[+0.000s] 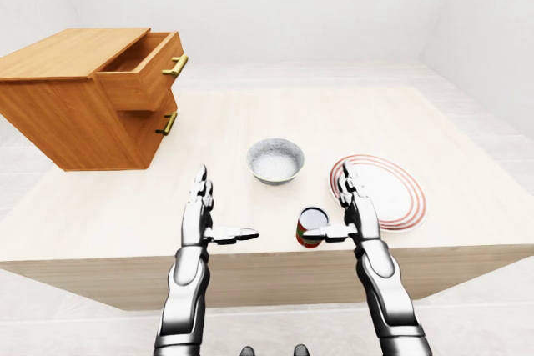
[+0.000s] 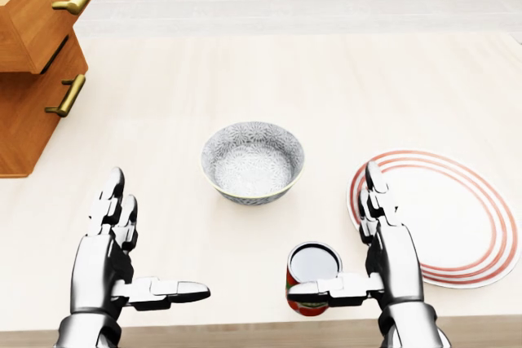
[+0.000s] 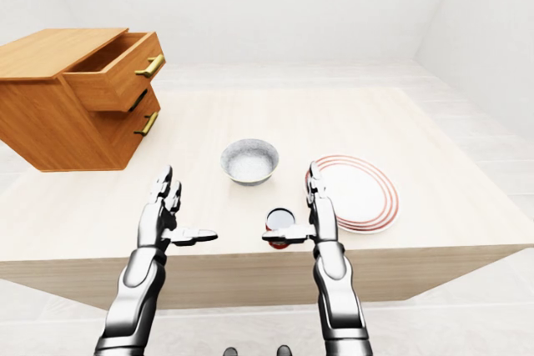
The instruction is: Put the bowl on the plate.
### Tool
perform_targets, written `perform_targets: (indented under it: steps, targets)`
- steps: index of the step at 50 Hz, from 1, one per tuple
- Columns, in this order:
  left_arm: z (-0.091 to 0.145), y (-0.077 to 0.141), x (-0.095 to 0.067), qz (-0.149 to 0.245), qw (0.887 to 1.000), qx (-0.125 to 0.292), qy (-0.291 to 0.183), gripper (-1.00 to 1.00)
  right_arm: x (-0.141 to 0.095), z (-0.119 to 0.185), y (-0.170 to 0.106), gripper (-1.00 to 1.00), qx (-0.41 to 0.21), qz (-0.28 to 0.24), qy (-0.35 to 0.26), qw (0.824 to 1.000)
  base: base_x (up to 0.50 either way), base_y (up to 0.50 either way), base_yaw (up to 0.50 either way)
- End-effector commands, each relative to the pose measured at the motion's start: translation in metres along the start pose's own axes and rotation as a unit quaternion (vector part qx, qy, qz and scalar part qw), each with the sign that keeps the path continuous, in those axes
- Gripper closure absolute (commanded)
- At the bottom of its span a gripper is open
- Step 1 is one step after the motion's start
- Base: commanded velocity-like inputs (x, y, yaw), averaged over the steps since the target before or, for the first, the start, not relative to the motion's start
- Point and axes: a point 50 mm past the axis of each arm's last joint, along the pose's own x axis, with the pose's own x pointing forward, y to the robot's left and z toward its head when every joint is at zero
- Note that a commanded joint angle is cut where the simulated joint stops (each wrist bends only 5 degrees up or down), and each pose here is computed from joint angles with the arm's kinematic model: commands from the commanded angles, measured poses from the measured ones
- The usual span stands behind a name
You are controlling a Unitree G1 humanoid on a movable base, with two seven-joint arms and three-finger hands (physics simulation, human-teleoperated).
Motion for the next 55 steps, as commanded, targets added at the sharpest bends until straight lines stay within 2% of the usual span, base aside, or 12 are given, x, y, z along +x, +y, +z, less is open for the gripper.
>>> perform_targets:
  steps: [1,16,22,32,55]
  targets:
    - [0.004,0.009,0.003,-0.008,1.0,0.03,0.001,-1.0,0.003,0.002,-0.008,-1.0,0.011,-0.005,-0.003,1.0,0.0,0.0,0.0]
    - [0.01,0.012,0.005,-0.008,0.999,0.05,0.001,-1.0,0.003,0.013,-0.009,-1.0,0.001,-0.004,-0.012,1.0,0.0,0.0,0.0]
    - [0.024,0.011,0.01,-0.01,0.998,0.057,-0.012,-1.0,0.004,0.033,-0.01,-1.0,-0.011,-0.003,-0.045,0.999,0.0,0.0,0.0]
    - [0.042,0.01,0.014,-0.012,0.997,0.062,-0.048,-1.0,0.004,0.047,-0.013,-1.0,-0.017,-0.006,-0.073,0.997,0.0,-0.04,0.0]
    - [0.045,0.011,0.014,-0.012,0.996,0.071,-0.055,-1.0,0.004,0.05,-0.012,-1.0,-0.02,-0.005,-0.079,0.997,0.0,-0.23,0.0]
